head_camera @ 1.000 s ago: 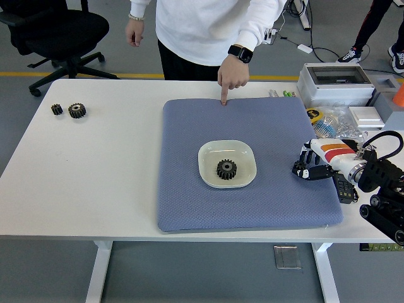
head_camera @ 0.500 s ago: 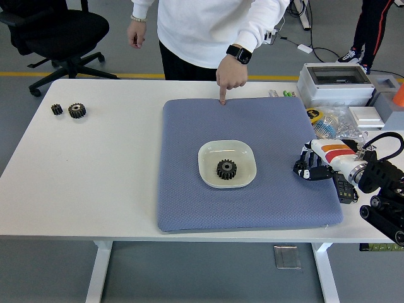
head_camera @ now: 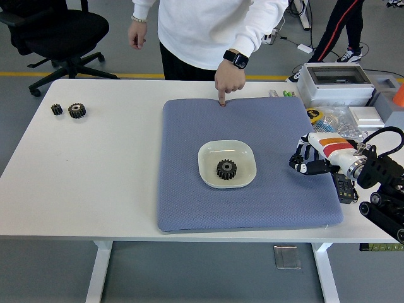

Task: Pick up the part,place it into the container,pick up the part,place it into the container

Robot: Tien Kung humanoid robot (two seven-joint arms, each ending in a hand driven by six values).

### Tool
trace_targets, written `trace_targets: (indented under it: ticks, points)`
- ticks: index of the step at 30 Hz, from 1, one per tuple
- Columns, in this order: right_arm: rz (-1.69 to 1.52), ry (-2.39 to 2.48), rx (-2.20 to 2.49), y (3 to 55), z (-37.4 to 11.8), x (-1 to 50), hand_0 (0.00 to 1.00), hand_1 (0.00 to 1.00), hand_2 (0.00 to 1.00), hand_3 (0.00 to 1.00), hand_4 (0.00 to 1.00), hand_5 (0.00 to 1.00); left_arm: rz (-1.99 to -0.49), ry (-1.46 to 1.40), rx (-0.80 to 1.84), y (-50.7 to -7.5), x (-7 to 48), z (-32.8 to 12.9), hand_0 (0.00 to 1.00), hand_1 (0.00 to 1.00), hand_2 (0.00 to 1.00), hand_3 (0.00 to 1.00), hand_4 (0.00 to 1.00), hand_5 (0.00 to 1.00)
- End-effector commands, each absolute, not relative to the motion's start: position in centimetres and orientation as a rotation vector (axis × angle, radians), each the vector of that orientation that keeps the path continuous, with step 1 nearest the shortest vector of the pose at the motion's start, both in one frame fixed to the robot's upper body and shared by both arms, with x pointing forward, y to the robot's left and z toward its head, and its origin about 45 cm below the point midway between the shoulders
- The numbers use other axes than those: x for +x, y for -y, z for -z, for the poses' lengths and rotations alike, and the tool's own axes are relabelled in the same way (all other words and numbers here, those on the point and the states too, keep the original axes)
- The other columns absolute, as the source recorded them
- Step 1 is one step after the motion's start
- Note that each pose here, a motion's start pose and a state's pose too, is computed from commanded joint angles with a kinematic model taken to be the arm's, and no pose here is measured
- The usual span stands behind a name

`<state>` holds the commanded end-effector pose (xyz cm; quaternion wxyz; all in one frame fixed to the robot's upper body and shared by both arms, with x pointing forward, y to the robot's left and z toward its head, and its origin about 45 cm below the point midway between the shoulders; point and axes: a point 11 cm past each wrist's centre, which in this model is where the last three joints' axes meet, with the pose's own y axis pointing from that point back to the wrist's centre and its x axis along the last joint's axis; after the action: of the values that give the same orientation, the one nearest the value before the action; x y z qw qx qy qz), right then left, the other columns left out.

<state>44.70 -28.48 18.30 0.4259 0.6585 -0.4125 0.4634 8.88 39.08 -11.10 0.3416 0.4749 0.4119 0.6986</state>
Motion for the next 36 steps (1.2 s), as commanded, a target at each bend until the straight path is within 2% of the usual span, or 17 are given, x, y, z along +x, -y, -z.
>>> trace_targets:
  ticks: [12, 19, 20, 25, 26, 31, 32, 36]
  points:
    - [-1.245, 1.013, 1.717, 24.7, -19.9, 44.7, 0.139, 0.278, 0.368, 0.440, 0.809, 0.160, -1.814, -1.071, 1.247, -39.2, 8.6, 11.1, 0.650, 0.623, 0.714, 0.578, 0.694, 0.595]
    - [-1.241, 1.030, 1.701, 25.4, -20.4, 45.2, 0.146, 0.289, 0.387, 0.458, 0.792, 0.150, -1.816, -1.068, 1.246, -39.3, 8.6, 11.1, 0.649, 0.622, 0.715, 0.578, 0.694, 0.594]
    - [-1.238, 1.026, 1.700, 25.5, -20.5, 45.2, 0.251, 0.445, 0.528, 0.525, 0.746, 0.294, -1.816, -1.067, 1.246, -39.3, 8.7, 11.1, 0.648, 0.622, 0.710, 0.576, 0.694, 0.594]
    - [-1.221, 0.987, 1.678, 25.7, -20.7, 45.6, 0.251, 0.445, 0.528, 0.525, 0.746, 0.294, -1.815, -1.064, 1.247, -39.4, 8.9, 11.0, 0.648, 0.622, 0.710, 0.576, 0.694, 0.594]
    - [-1.210, 0.977, 1.673, 25.9, -20.6, 45.6, 0.383, 0.588, 0.735, 0.621, 0.919, 0.391, -1.815, -1.063, 1.246, -39.4, 8.9, 11.0, 0.648, 0.620, 0.709, 0.578, 0.695, 0.595]
    - [-1.173, 0.932, 1.665, 26.6, -19.9, 45.3, 0.383, 0.588, 0.735, 0.621, 0.919, 0.391, -1.820, -1.064, 1.241, -39.4, 9.0, 11.0, 0.648, 0.620, 0.709, 0.578, 0.695, 0.595]
    - [-1.168, 0.919, 1.664, 26.7, -19.8, 45.2, 0.452, 0.621, 0.767, 0.660, 0.952, 0.409, -1.820, -1.064, 1.240, -39.4, 9.0, 11.0, 0.646, 0.620, 0.711, 0.579, 0.695, 0.595]
    - [-1.159, 0.891, 1.664, 26.8, -19.3, 45.0, 0.452, 0.621, 0.767, 0.660, 0.952, 0.409, -1.818, -1.066, 1.238, -39.3, 9.0, 11.0, 0.646, 0.620, 0.711, 0.579, 0.695, 0.595]
